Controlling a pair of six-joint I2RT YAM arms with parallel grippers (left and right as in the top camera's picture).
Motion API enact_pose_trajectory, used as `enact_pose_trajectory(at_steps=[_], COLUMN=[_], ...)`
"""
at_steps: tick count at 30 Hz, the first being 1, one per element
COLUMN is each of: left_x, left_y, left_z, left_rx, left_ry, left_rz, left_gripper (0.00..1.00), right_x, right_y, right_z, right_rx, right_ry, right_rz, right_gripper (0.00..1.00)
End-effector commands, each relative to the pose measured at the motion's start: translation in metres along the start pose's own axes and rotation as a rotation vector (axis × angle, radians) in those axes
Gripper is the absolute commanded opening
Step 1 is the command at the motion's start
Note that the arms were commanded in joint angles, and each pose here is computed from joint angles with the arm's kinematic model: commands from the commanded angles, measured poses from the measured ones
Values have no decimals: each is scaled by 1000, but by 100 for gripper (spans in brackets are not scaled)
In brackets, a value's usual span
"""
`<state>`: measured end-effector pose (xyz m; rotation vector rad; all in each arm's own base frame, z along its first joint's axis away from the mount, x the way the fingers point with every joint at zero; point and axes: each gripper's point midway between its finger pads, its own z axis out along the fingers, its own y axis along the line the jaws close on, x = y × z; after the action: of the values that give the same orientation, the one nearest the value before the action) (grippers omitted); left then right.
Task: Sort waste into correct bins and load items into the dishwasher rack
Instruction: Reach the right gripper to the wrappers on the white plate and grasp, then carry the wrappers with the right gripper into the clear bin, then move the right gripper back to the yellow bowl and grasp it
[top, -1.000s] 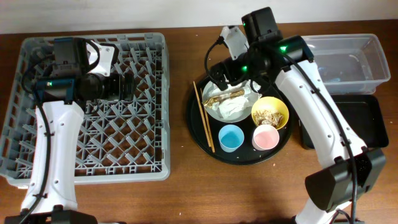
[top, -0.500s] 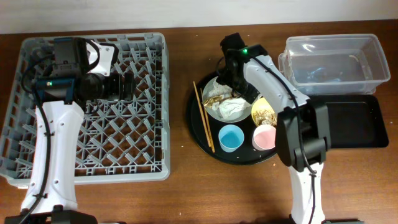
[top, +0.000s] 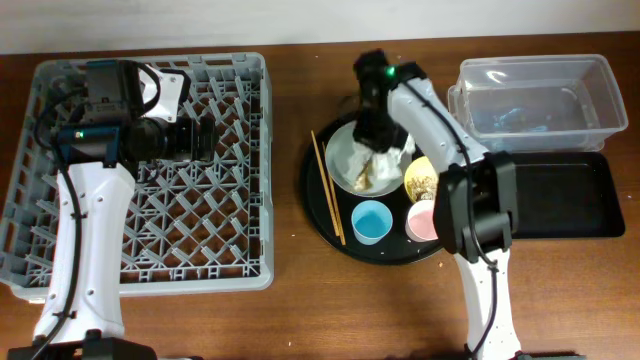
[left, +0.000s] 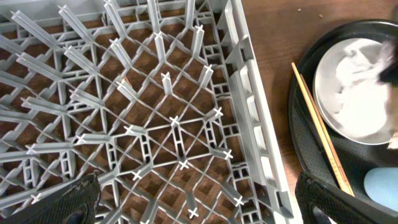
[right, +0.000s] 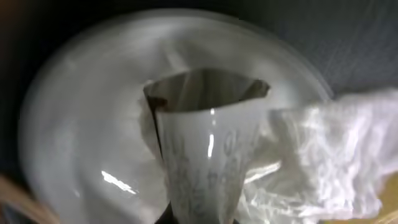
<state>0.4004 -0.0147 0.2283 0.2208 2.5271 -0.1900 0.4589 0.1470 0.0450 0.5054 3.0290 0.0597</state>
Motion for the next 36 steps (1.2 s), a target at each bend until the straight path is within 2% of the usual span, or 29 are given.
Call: enact_pose_trajectory(at_steps=[1,4,7,11,15,16,17,18,19,23,25,26,28,30,31,32,33,35,36], left_x=[-7,-7,-7,-7,-7,-7,-7,-7,-7,-7,-7,-7,-7,-7,-7,-7,-7,-7,-7], left_y=[1,1,1,1,1,1,1,1,1,1,1,1,1,1,1,1,1,1,1], left_z=[-3,-3,-3,-3,-3,-3,-3,-3,-3,-3,-3,-3,-3,-3,-3,-3,-3,-3,-3], left_rx=[-5,-5,-5,-5,-5,-5,-5,-5,-5,-5,-5,-5,-5,-5,-5,-5,-5,-5,-5], left_ry=[-16,-16,-16,-16,-16,-16,-16,-16,-16,-16,-16,-16,-16,-16,-16,-16,-16,-16,-16], left_rz=[21,21,21,21,21,21,21,21,21,21,21,21,21,21,21,21,21,21,21], left_gripper=[99,99,99,99,99,99,99,99,99,99,99,99,99,99,99,99,99,99,99], right_x=[-32,-54,-94,-132,-168,-172,-173,-173,-173,-176,-172,-161,-117,-81,-72,-58,-50,-25,-10], right_y=[7,-25,-101,-206,-261,-264,-267,-267,-266,-255,-237,-217,-184,-155,-138,-104,-91,-78,-71], right_z=[-116,-203,-233,-212,-145,-133,-120,-116,-117,-152,-189,-207,-222,-212,-206,-196,-188,-149,-133], right_rx=[-123,-181,-178,-57,-15,-11,-10,-8,-10,-74,-140,-221,-281,-269,-270,-276,-260,-66,-30], right_ry=[-145,-316,-418,-442,-403,-396,-383,-375,-377,-430,-477,-475,-380,-255,-224,-180,-155,-49,11], right_rz=[-280,-203,60,479,635,640,644,643,639,539,347,188,-7,-135,-199,-276,-307,-307,-316], right_gripper=[4,4,4,4,4,7,44,87,97,99,100,94,91,91,82,82,78,77,77])
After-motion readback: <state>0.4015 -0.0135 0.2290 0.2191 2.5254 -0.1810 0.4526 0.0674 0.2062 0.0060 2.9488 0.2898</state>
